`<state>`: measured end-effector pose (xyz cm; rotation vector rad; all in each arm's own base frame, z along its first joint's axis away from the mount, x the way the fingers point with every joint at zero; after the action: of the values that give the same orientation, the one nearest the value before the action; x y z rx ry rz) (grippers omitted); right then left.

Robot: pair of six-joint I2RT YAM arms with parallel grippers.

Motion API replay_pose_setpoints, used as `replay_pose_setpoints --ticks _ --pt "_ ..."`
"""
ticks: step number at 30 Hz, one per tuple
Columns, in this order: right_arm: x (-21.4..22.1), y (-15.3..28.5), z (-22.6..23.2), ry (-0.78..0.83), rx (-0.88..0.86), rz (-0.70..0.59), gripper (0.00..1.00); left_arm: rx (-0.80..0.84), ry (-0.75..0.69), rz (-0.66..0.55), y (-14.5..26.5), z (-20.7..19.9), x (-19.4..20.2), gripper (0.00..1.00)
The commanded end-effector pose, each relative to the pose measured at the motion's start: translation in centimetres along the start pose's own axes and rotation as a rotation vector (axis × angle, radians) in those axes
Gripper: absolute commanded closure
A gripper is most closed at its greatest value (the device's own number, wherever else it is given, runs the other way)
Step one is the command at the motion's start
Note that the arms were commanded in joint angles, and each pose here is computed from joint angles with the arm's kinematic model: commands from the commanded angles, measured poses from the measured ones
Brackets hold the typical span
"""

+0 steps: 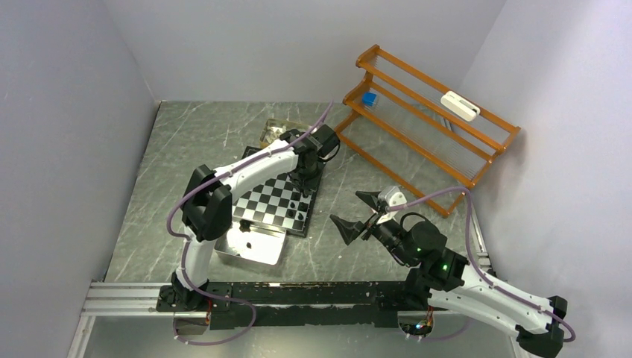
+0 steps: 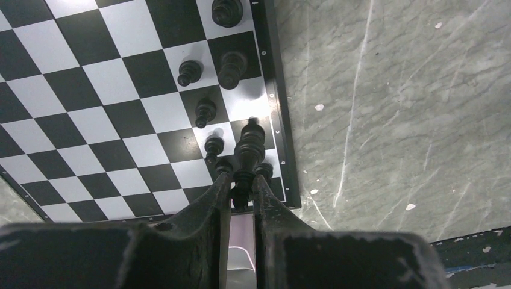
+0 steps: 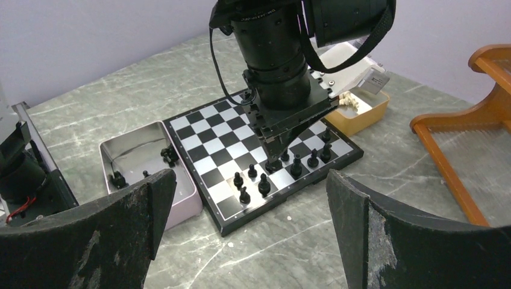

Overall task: Set up the chess pieces on the board
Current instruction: Place the chess piece on the chessboard.

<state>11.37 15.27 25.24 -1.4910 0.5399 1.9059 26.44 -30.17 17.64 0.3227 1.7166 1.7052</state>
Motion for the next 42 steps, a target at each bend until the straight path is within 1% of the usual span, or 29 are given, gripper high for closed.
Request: replay_pose_setpoints --ticks 1,17,42 --pt "-0.1 0.1 -0.2 -0.004 0.016 -0.009 0.0 -0.034 -0.02 -0.019 0.0 0.1 -0.8 0.87" --pt "-0.8 0.2 -0.1 -0.007 0.013 -0.024 0.0 -0.025 -0.037 0.0 -2.4 -0.8 -1.3 0.88" --pt "-1.0 0.0 0.1 -0.007 0.006 -0.025 0.0 -0.071 -0.051 0.033 -4.1 -0.7 -1.3 0.89"
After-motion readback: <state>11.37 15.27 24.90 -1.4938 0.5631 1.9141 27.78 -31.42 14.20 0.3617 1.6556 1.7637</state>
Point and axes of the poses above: each gripper's point midway between its finger pads, its own y axis back along the fingers, its own z axis along the line the jaws close on, x = y × z, the point moved 8 cm from there along y, back along the fingers, and after that the axes turned 14 degrees about -y, right-handed, at the moved point
